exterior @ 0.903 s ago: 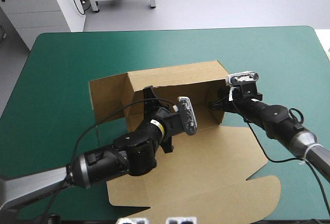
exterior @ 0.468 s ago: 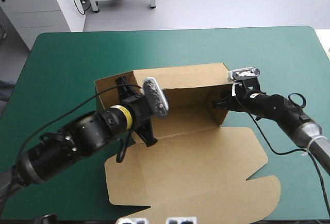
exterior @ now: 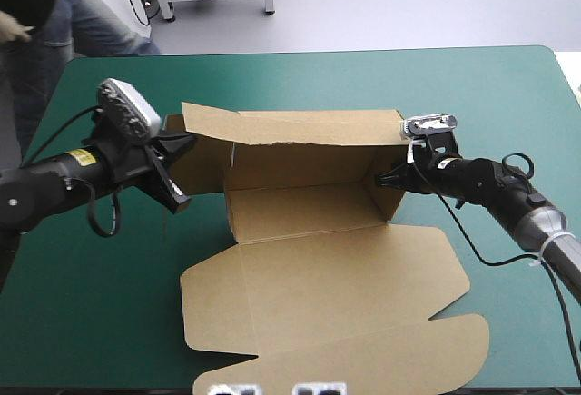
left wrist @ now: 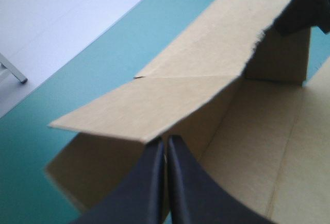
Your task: Fold the box
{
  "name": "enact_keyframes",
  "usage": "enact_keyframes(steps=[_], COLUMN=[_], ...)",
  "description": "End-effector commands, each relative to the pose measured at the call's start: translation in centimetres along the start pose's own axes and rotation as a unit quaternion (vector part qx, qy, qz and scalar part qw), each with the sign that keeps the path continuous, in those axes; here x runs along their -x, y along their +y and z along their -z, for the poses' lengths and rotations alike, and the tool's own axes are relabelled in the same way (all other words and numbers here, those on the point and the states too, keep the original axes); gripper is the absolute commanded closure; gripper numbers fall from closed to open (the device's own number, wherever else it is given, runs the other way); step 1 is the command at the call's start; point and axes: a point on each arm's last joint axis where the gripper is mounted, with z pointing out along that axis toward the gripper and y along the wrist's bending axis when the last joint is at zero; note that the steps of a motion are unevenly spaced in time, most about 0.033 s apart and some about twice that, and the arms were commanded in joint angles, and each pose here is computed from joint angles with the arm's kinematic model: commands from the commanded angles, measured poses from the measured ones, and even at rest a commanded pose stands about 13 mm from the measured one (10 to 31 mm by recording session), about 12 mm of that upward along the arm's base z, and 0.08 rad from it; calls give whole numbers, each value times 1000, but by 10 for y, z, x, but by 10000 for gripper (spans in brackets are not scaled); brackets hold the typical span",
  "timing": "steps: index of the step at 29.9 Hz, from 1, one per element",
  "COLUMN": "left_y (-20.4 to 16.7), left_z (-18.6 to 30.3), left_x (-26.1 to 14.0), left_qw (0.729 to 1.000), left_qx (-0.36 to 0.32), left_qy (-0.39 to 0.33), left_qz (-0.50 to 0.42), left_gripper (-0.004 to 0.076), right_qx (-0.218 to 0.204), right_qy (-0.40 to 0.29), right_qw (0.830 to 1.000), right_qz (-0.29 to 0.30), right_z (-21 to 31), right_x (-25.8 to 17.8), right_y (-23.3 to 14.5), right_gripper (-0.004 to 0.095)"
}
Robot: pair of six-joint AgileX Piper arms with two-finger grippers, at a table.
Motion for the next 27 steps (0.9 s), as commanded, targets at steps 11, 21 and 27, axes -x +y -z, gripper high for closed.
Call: enact_keyframes(steps=[11, 21, 27], left_y=[56, 102, 112], left_z=[62, 54, 42], left_x=[-22, -99, -119], left_qw=[980, 913, 905], left_qx=[128, 241, 245], left_qy=[-74, -95, -85], left_qz=[132, 316, 335], left_gripper=[715, 715, 715], right_qx=[-21, -16, -16], right_qy=[26, 37, 80], right_qw=[999, 999, 997], right_qz=[28, 19, 9], right_z=[7, 10, 23], right_x=[-1, 3, 33], right_y=[-4, -2, 2], right_gripper=[926, 926, 926])
